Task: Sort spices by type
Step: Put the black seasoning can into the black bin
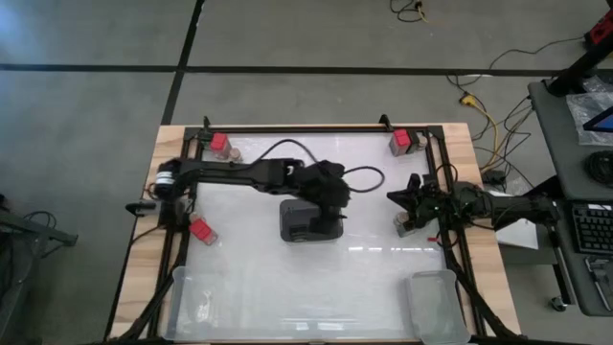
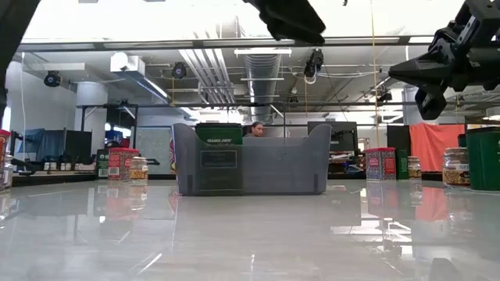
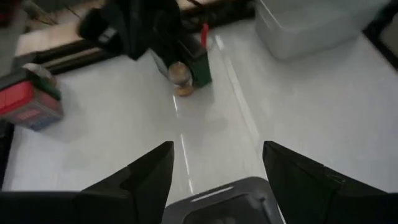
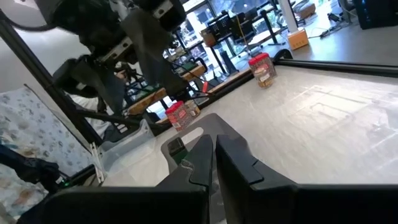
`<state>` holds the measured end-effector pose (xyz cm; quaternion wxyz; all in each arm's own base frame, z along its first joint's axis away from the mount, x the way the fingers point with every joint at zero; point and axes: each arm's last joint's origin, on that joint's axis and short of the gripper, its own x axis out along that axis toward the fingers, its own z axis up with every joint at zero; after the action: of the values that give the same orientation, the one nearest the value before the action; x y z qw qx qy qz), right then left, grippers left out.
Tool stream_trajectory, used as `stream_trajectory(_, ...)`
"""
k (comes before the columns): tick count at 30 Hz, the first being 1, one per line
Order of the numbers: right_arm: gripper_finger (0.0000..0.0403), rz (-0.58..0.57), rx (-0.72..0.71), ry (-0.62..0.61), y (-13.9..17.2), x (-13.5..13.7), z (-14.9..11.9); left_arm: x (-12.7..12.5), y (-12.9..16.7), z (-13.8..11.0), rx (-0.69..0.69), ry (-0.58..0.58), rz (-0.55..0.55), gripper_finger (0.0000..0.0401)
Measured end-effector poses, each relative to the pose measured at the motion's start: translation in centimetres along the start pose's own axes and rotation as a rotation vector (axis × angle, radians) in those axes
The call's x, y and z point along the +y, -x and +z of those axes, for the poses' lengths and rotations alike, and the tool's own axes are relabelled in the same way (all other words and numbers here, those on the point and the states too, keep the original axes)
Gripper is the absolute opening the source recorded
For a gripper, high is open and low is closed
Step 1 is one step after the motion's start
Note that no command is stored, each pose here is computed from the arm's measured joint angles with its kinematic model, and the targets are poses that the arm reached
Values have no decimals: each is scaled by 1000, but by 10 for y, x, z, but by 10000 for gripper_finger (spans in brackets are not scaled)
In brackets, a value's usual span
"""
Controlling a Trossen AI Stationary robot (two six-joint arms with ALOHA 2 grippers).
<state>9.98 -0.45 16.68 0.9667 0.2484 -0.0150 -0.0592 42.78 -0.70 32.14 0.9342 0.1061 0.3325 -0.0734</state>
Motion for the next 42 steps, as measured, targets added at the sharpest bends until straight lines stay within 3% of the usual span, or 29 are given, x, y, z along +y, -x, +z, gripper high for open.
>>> stream_trajectory(6,13,38,-71,-44,0,4,7,-16,47,-22,-179,38,183,230)
stream_trajectory(12,13,10,-130,4,0,4,11,-31,85,-53,-337,100,224,230)
stream_trajectory(15,13,74,-116,110,1,9,16,-33,90,-69,-344,124,233,230)
stream_trajectory(20,13,37,-16,237,1,25,44,-35,83,-86,-507,143,264,230)
stream_trajectory(24,34,3,164,281,0,39,66,-36,75,-100,-641,154,293,230)
stream_trajectory(34,181,-163,683,332,-13,60,101,-34,68,-112,-629,229,287,230)
stream_trajectory(38,217,-166,891,366,-29,66,102,-35,66,-115,-603,250,276,230)
stream_trajectory(42,230,-95,1067,422,-44,70,85,-35,63,-120,-590,254,273,230)
